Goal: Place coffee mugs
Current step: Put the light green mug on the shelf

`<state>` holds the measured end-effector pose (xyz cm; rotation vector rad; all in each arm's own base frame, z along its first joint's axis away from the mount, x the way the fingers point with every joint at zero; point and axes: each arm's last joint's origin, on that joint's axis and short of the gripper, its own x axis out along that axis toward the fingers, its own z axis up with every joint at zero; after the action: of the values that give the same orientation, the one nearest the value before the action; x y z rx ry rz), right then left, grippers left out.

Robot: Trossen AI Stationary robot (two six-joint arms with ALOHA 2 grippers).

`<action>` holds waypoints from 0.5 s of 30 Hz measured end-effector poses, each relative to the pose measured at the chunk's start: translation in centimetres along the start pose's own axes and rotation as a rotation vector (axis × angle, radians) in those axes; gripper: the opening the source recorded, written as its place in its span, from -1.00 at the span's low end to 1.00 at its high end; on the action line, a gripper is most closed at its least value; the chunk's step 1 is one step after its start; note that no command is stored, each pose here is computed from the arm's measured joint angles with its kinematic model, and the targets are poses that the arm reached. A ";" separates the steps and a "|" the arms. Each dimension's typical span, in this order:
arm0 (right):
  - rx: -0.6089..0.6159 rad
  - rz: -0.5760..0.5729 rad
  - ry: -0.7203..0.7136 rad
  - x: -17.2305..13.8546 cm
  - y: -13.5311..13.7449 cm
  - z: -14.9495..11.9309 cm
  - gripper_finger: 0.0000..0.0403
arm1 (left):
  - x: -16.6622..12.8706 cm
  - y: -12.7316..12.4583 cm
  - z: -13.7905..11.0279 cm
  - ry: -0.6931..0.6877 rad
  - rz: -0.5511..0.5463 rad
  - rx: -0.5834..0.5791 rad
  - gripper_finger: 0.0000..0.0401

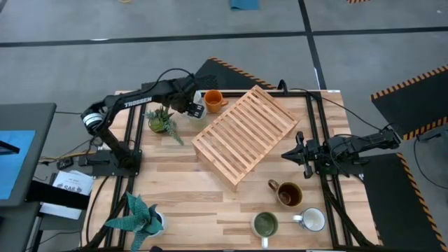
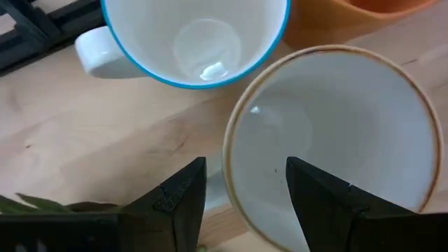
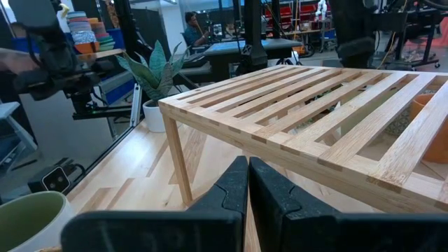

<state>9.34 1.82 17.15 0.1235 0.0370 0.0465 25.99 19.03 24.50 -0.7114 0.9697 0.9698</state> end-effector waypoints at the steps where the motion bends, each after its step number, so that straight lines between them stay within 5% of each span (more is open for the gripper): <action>1: 0.000 0.000 0.000 0.0 0.0 0.0 -0.79 | 0.0 0.0 0.0 -0.007 0.005 -0.002 -0.09; 15: 0.000 0.000 0.000 0.0 0.0 0.0 -0.79 | 0.0 0.0 0.4 -0.054 0.018 0.037 -0.09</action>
<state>9.34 1.82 17.14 0.1234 0.0372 0.0465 26.10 19.40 24.63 -0.6433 0.9459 0.9801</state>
